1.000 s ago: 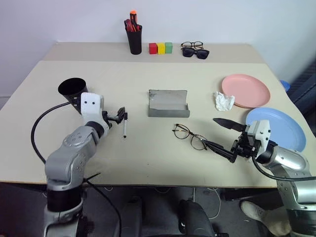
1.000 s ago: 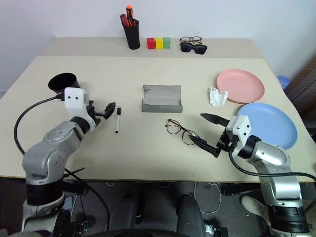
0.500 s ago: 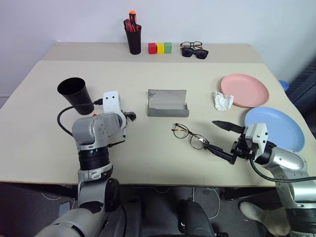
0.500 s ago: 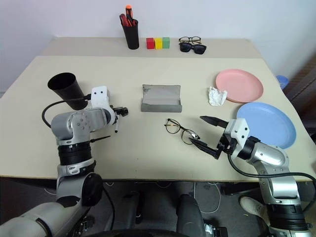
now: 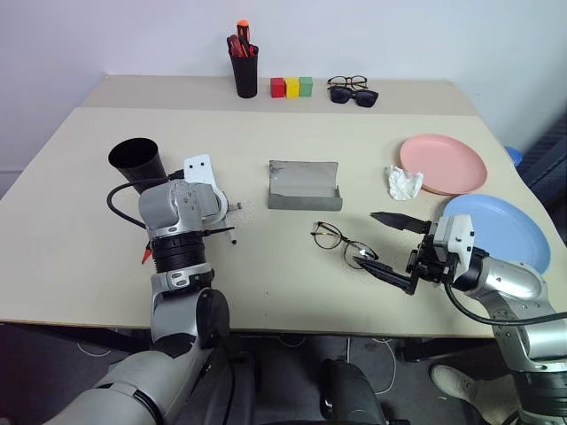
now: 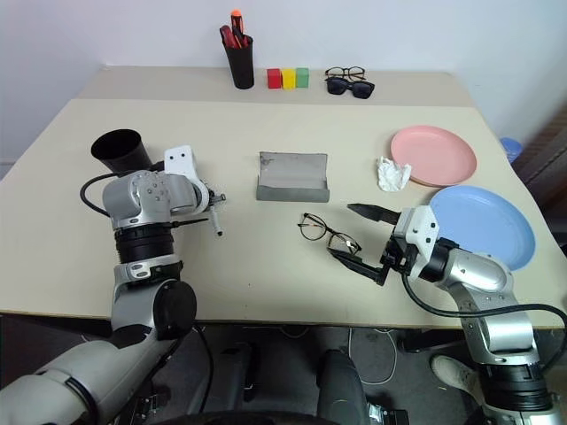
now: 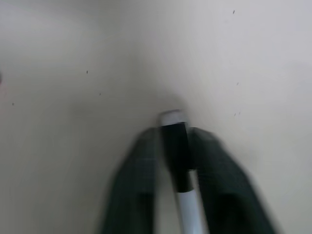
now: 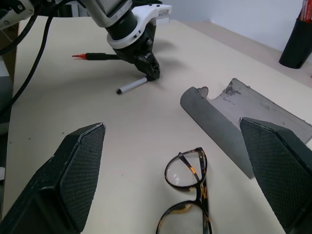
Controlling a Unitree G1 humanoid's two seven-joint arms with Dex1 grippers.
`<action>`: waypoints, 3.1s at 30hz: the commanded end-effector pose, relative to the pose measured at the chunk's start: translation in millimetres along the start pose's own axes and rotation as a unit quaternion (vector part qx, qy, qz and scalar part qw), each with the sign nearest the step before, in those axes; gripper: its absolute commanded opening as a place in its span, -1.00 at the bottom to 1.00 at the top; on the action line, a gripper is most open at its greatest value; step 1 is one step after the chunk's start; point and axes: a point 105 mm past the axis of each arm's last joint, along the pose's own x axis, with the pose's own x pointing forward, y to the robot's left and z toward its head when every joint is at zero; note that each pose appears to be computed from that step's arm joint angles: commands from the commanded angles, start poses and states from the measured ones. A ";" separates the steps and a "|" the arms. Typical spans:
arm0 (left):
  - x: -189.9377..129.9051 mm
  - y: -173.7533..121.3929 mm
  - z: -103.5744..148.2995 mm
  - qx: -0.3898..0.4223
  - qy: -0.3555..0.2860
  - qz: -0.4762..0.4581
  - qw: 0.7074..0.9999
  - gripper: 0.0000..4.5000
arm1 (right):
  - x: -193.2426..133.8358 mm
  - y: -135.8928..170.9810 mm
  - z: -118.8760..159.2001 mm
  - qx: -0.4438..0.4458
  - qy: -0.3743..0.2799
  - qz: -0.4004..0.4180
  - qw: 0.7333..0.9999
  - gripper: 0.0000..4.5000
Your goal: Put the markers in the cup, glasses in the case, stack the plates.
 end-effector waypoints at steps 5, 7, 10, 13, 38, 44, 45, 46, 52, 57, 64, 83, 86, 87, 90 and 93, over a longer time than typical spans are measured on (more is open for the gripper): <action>-22.5 -8.4 15.4 0.069 -0.071 -0.025 0.995 -0.98 | 6.8 -3.5 15.5 -0.021 -0.013 0.007 1.000 1.00; -39.0 -20.3 23.1 0.093 -0.107 -0.072 0.987 -0.98 | 10.3 -5.4 15.5 -0.020 -0.016 0.007 1.000 1.00; -82.0 -30.0 63.4 0.189 -0.299 -0.087 0.931 -0.98 | 17.0 -8.3 16.6 -0.023 -0.022 0.010 0.999 1.00; -128.1 -26.8 96.5 0.210 -0.479 -0.056 0.850 -0.98 | 23.6 -11.6 18.2 -0.026 -0.029 0.016 0.999 1.00; -95.2 97.6 151.2 0.156 -0.629 0.236 0.724 -0.98 | 48.2 -13.1 25.4 -0.038 -0.051 0.035 0.997 1.00; -70.2 91.0 132.3 0.174 -0.605 0.225 0.744 -0.39 | 51.2 -11.1 34.8 -0.036 -0.053 0.035 0.997 1.00; -69.1 89.1 130.4 0.173 -0.605 0.220 0.746 -0.17 | 51.3 -11.5 36.3 -0.036 -0.054 0.035 0.997 1.00; -68.2 87.7 128.6 0.167 -0.604 0.215 0.749 0.06 | 51.5 -12.1 37.5 -0.036 -0.054 0.035 0.997 1.00; -75.2 74.5 123.9 0.139 -0.622 0.163 0.753 0.49 | 52.8 -14.0 39.3 -0.033 -0.055 0.034 0.997 1.00; -87.3 31.8 98.3 0.117 -0.557 -0.046 0.821 0.49 | 53.5 -14.6 37.2 -0.031 -0.054 0.031 0.998 1.00; -73.3 45.4 13.2 0.315 -0.281 -0.184 0.888 0.49 | 50.0 -13.8 26.5 -0.027 -0.052 0.028 0.998 1.00; -35.6 145.8 15.8 0.168 -0.019 -0.031 0.985 0.49 | 49.6 -13.9 28.4 -0.032 -0.054 0.017 0.998 1.00; -25.8 145.2 10.3 0.154 -0.003 -0.025 0.988 0.39 | 47.4 -13.9 29.0 -0.033 -0.051 0.012 0.998 1.00; -23.7 145.0 8.5 0.150 0.001 -0.025 0.988 0.27 | 46.2 -14.1 29.0 -0.033 -0.050 0.010 0.998 1.00; -20.3 142.8 4.2 0.145 0.009 -0.031 0.989 -0.28 | 41.6 -15.6 27.3 -0.033 -0.046 0.005 0.998 1.00; -18.5 140.8 2.2 0.144 0.009 -0.035 0.989 -0.98 | 38.3 -16.8 24.1 -0.032 -0.043 0.002 0.999 1.00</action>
